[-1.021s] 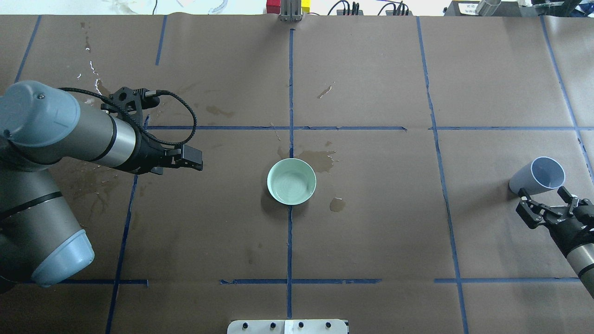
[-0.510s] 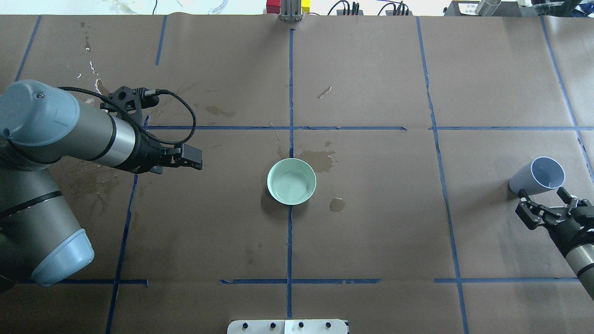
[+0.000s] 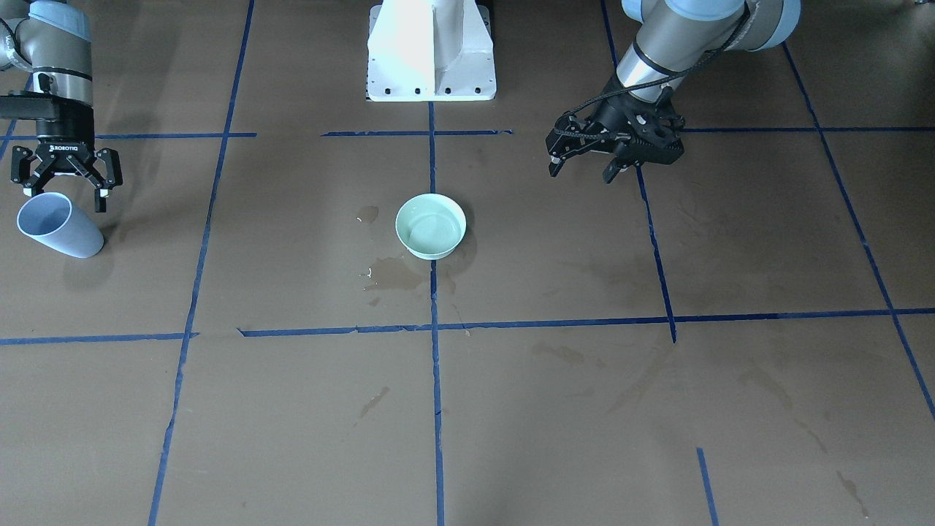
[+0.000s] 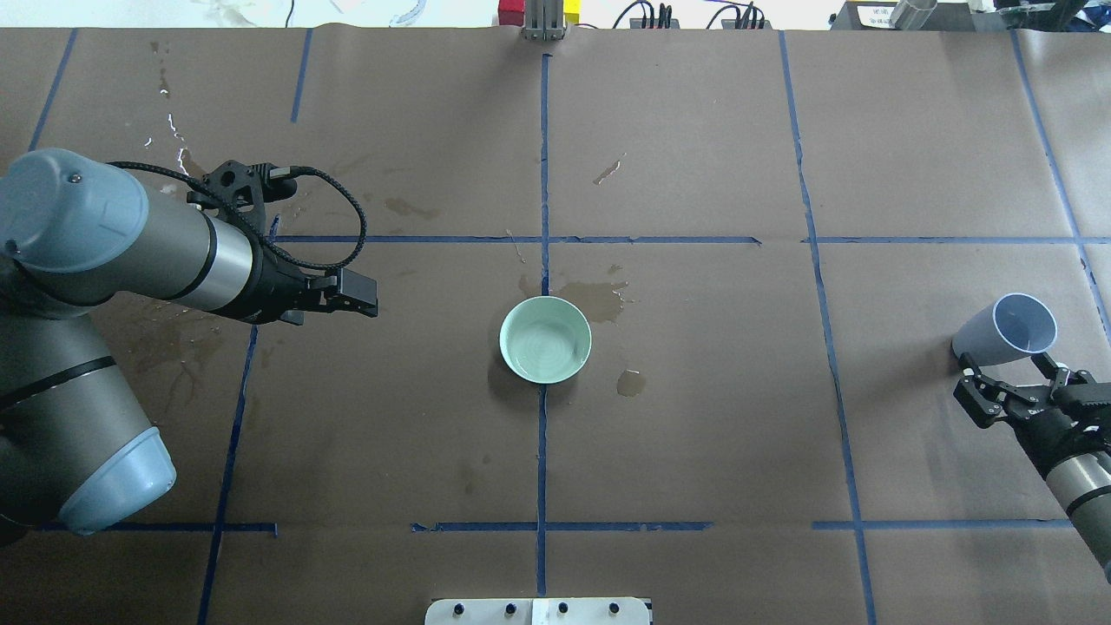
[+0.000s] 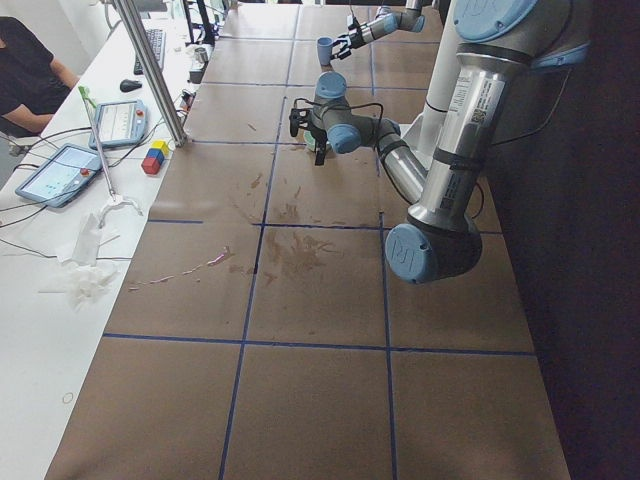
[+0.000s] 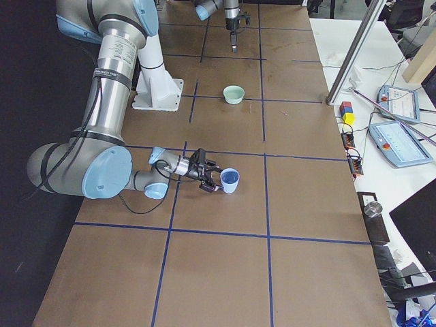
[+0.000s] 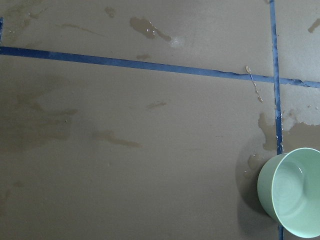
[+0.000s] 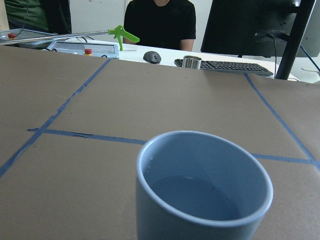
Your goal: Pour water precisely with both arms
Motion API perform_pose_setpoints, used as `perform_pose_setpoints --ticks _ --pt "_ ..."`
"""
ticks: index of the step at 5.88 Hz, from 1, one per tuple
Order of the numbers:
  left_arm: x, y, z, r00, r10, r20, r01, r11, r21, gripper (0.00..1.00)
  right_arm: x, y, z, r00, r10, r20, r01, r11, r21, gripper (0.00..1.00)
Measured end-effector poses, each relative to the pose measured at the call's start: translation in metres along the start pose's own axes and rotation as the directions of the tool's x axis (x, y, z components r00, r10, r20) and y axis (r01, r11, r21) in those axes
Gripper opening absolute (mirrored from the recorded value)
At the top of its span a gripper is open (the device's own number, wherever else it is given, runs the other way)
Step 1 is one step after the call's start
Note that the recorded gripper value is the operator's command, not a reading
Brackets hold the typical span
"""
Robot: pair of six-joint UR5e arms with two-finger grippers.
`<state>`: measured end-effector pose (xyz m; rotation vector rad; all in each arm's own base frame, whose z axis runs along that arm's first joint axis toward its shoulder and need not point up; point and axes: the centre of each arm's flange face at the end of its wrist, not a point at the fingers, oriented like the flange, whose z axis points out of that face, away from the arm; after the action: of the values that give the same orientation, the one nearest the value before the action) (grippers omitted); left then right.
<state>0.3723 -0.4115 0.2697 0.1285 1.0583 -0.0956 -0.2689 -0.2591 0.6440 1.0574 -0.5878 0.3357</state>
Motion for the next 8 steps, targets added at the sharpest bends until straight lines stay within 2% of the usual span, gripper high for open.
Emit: perform_pose_setpoints --ticks 4,8 --pt "-0.002 -0.003 -0.002 1.000 -0.003 0.001 0.003 1.000 0.005 0.99 0.010 -0.009 0.009 0.999 -0.012 -0.030 0.012 1.000 0.012 0.98" --pt "-0.002 -0.003 -0.003 1.000 -0.004 0.000 0.004 1.000 0.006 0.99 0.001 -0.015 0.016 1.000 0.003 -0.030 -0.002 1.000 0.022 0.98"
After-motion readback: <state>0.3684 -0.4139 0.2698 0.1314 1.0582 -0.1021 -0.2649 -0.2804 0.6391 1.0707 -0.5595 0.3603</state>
